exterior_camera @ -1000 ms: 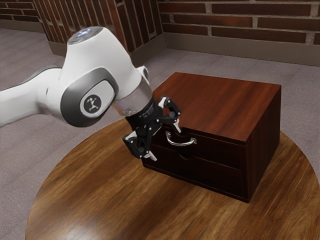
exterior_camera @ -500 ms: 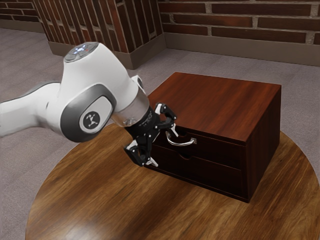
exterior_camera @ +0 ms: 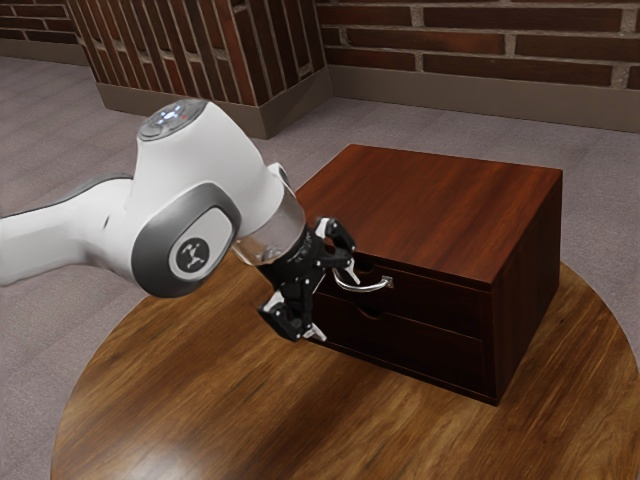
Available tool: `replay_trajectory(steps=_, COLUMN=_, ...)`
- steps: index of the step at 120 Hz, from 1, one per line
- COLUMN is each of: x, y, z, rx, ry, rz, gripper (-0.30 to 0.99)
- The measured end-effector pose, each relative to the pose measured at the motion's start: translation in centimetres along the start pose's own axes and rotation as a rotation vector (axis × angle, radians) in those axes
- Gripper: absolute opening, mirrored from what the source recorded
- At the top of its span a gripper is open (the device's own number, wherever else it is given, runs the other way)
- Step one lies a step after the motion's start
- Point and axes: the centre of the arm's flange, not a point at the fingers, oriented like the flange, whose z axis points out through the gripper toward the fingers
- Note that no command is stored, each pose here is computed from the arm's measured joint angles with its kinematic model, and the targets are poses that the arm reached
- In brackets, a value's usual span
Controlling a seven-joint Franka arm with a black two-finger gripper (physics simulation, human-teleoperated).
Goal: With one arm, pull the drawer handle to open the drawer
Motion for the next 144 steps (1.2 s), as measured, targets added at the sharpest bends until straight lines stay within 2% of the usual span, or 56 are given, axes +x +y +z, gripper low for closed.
replay_trajectory(steps=71, x=0.1, y=-0.4, z=-0.4, rx=0.032, ry=-0.001, rz=-0.036, gripper=0.03)
replay_trajectory(steps=101, x=-0.3, y=-1.7, z=-1.5, rx=0.036, ry=-0.005, rz=-0.034, gripper=-0.06)
replay_trajectory(steps=144, x=-0.6, y=-4.7, z=-3.0, rx=0.043, ry=-0.009, rz=-0.028, gripper=-0.09)
